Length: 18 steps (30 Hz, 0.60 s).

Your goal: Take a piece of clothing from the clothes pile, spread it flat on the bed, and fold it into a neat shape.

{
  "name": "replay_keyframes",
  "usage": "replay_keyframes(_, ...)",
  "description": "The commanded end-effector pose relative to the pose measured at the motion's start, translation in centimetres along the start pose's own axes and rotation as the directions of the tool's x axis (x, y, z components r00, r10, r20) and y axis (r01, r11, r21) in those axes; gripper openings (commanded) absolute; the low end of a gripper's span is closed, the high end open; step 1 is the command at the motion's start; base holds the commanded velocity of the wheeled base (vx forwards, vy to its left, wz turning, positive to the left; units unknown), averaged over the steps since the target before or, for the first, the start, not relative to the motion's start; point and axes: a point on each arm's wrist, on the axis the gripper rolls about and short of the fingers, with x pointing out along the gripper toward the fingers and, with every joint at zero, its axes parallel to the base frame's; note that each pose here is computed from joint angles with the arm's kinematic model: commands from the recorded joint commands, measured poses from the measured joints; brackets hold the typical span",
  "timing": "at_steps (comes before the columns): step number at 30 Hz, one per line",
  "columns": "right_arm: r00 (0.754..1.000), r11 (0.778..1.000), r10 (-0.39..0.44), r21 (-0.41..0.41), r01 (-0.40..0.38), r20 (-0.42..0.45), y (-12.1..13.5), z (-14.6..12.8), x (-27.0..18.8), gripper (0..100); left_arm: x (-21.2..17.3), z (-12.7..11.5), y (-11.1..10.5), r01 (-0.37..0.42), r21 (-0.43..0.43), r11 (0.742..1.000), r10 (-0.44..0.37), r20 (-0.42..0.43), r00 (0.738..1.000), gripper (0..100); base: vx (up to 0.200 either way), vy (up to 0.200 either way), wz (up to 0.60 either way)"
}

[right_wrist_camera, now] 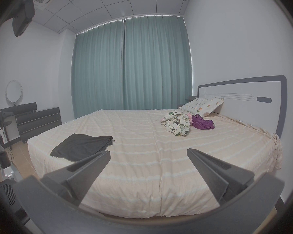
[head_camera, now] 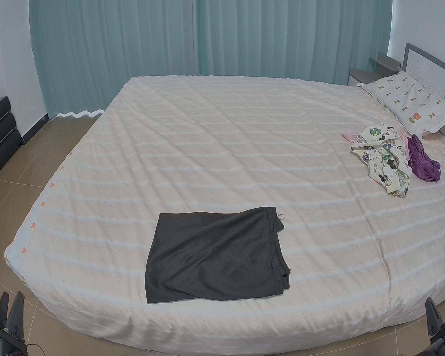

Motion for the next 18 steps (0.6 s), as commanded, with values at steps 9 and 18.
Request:
replay_keyframes(9, 1.000, 1.000, -0.004, -0.007, 0.004, -0.003, 0.0, -0.4, 0.0, 100, -0.4, 0.2, 1.5, -0.150, -0.817, 0.556, 0.583, 0.256, 0.771, 100, 0.000, 0.000, 0.00)
replay_keyframes(18, 1.000, 1.000, 0.002, -0.003, -0.002, 0.000, 0.0, -0.3, 0.0, 100, -0.5, 0.2, 1.5, 0.206, -0.966, 0.155, 0.606, 0.257, 0.753, 100, 0.000, 0.000, 0.00)
